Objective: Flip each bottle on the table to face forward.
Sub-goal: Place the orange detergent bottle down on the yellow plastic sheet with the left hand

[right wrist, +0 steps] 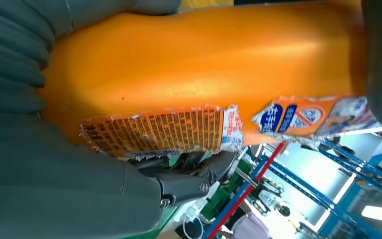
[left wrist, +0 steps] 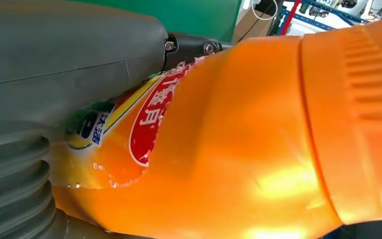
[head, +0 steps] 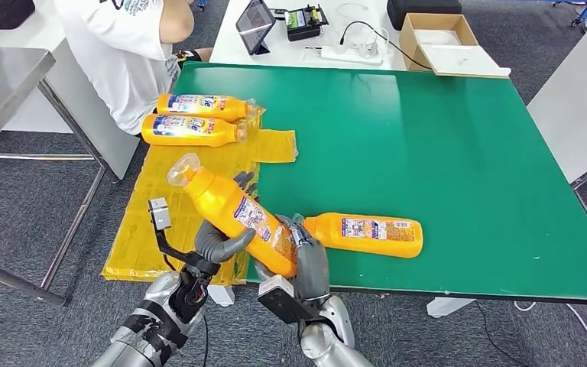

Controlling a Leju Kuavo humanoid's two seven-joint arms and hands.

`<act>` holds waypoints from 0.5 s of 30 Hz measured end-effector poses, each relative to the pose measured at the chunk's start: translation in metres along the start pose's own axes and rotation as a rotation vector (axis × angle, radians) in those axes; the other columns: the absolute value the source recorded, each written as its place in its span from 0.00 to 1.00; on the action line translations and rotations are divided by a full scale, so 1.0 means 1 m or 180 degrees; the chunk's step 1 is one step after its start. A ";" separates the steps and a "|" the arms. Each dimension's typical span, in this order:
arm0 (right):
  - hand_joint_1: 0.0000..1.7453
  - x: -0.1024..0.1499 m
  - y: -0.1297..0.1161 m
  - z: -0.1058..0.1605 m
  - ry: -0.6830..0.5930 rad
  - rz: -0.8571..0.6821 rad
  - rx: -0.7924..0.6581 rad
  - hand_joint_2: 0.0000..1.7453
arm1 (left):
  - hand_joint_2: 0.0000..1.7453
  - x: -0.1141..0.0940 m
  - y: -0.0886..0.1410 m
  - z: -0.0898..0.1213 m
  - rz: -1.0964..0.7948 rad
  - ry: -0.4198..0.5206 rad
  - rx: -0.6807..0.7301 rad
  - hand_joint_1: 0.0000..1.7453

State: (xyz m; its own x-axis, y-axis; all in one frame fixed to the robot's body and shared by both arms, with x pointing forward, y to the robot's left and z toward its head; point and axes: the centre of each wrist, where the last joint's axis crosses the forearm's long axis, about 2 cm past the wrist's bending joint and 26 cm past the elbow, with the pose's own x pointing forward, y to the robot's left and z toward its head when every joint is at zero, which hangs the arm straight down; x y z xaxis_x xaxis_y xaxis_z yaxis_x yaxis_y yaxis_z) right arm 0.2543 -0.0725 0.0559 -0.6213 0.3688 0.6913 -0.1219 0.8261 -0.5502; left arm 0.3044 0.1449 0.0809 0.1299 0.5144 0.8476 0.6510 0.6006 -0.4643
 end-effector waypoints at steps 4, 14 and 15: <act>1.00 -0.002 0.004 0.004 0.0066 -0.0024 0.0084 1.00 | 1.00 0.000 0.001 0.001 0.0048 0.0012 -0.0026 0.00; 1.00 -0.008 0.009 0.013 0.0220 -0.0058 0.0183 1.00 | 1.00 0.000 0.005 0.006 0.0192 0.0014 -0.0048 0.00; 1.00 -0.008 0.009 0.013 0.0223 -0.0056 0.0188 1.00 | 1.00 -0.001 0.006 0.007 0.0192 0.0022 -0.0049 0.00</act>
State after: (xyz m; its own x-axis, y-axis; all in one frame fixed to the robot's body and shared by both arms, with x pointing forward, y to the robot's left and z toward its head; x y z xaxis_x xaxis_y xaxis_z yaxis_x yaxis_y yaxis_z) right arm 0.2481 -0.0733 0.0392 -0.5633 0.3852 0.7310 -0.1790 0.8068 -0.5631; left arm 0.3028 0.1523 0.0760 0.1744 0.5450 0.8201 0.6534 0.5591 -0.5105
